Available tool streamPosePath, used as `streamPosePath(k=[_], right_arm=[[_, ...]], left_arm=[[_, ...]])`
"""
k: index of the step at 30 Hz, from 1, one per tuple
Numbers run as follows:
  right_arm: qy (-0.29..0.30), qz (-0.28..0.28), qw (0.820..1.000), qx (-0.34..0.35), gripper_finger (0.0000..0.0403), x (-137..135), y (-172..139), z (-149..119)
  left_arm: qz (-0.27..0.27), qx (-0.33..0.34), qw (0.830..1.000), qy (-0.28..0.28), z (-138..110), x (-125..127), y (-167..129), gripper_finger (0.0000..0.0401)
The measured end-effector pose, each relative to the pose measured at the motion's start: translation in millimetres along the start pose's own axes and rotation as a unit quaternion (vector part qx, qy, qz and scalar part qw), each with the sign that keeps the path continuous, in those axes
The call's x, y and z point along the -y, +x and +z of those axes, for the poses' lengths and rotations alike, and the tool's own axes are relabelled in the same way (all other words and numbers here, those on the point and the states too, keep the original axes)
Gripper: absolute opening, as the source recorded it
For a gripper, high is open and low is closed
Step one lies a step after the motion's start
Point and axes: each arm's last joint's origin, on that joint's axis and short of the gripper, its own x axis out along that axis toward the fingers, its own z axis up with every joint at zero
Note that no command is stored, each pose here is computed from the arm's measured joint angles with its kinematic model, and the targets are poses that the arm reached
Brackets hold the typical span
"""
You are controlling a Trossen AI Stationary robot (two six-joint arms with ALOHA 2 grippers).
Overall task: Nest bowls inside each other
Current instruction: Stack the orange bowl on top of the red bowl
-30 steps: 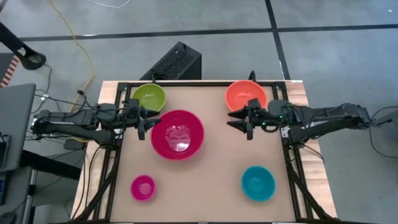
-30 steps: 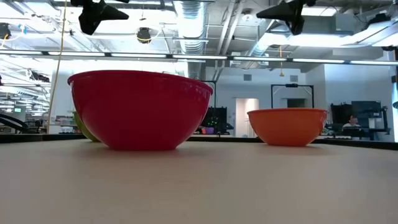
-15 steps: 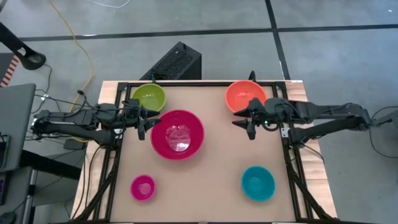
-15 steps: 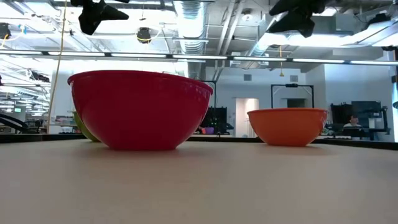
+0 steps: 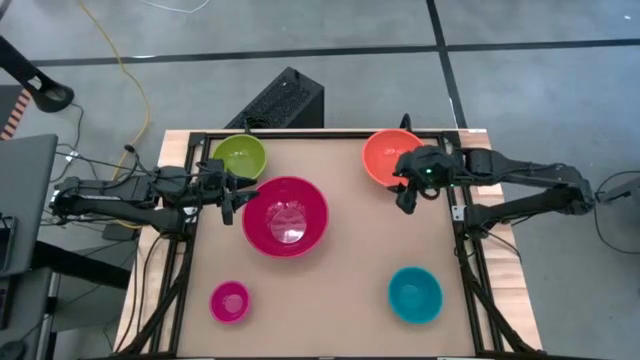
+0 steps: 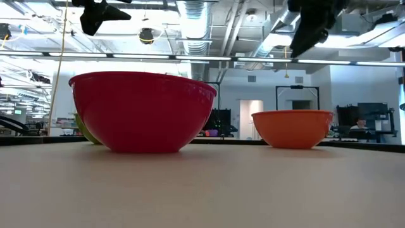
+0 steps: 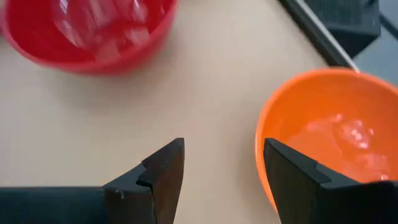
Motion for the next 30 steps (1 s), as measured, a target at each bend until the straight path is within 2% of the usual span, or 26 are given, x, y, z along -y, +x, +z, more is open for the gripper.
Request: streamPosePath(k=[13,20,30], right_arm=[[-0.06,-0.026,0.994,-0.091,0.0223,0,43,2],[-0.064,-0.045,0.986,-0.148,0.0223,8,62,0],[-0.055,-0.063,0.981,-0.173,0.0223,23,76,-4]], left_arm=[[0.003,0.001,1.0,-0.002,0,0,0,0.018],[0.003,0.002,1.0,-0.003,0,0,0,0.018],[0.003,0.002,1.0,-0.003,0,0,0,0.018]])
